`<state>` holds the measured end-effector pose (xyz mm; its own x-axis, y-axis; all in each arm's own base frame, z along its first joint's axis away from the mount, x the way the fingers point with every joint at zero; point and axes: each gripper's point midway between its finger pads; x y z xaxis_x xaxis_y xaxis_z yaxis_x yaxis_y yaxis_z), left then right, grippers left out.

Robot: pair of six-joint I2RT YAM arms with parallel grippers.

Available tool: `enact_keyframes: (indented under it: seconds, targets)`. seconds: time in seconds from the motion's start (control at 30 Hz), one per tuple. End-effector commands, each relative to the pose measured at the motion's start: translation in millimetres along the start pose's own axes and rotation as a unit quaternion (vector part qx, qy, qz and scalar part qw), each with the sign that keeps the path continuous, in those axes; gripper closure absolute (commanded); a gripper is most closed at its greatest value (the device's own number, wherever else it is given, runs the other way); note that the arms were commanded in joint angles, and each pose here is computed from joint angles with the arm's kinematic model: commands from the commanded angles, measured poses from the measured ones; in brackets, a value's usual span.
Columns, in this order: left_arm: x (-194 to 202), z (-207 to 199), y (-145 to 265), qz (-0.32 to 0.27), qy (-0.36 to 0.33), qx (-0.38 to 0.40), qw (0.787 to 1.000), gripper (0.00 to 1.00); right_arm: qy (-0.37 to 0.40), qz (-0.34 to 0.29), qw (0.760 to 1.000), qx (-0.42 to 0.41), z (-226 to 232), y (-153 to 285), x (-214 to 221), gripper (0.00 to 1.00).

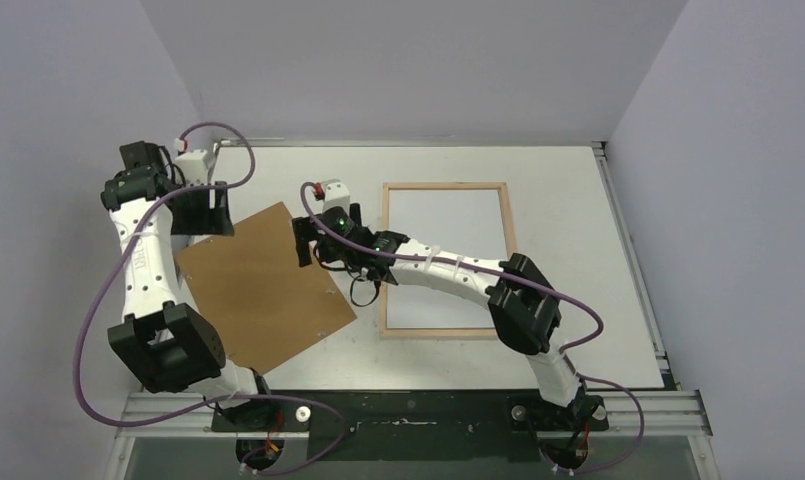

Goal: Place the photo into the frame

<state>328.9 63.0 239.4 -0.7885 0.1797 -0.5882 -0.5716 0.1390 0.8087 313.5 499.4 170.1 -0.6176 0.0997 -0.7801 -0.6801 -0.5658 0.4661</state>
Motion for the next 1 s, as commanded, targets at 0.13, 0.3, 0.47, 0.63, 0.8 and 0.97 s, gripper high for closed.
enact_keyframes:
  seconds: [0.13, 0.3, 0.47, 0.63, 0.8, 0.97]
  targets:
    - [133, 84, -7, 0.146, -0.056, -0.074, 0.985, 0.36, -0.073, 0.095, 0.992, -0.045, -27, -37, 28, 0.02]
    - [184, 79, -25, 0.182, -0.003, -0.029, 0.983, 0.33, -0.082, 0.116, 0.989, -0.047, -31, -50, 44, 0.01]
    - [218, 72, -49, 0.208, 0.077, 0.012, 0.975, 0.33, -0.095, 0.144, 0.984, -0.048, -33, -58, 70, 0.01]
    - [235, 88, -71, 0.2, 0.094, -0.033, 0.975, 0.39, -0.105, 0.154, 0.981, -0.045, -39, -60, 82, 0.01]
    - [244, 99, -94, 0.188, 0.075, -0.081, 0.976, 0.42, -0.109, 0.152, 0.982, -0.036, -45, -63, 84, 0.01]
    - [241, 107, -113, 0.186, 0.06, -0.107, 0.975, 0.42, -0.115, 0.153, 0.981, -0.026, -52, -66, 88, 0.01]
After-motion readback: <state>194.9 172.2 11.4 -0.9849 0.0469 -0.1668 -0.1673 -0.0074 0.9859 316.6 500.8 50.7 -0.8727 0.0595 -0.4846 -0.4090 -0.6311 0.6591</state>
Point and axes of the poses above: each gripper's point midway between its finger pads, its own y axis back along the fingers, its own z axis along the line the jaws close on, x = y × z, and after that the axes turned 11 degrees about -y, right-handed
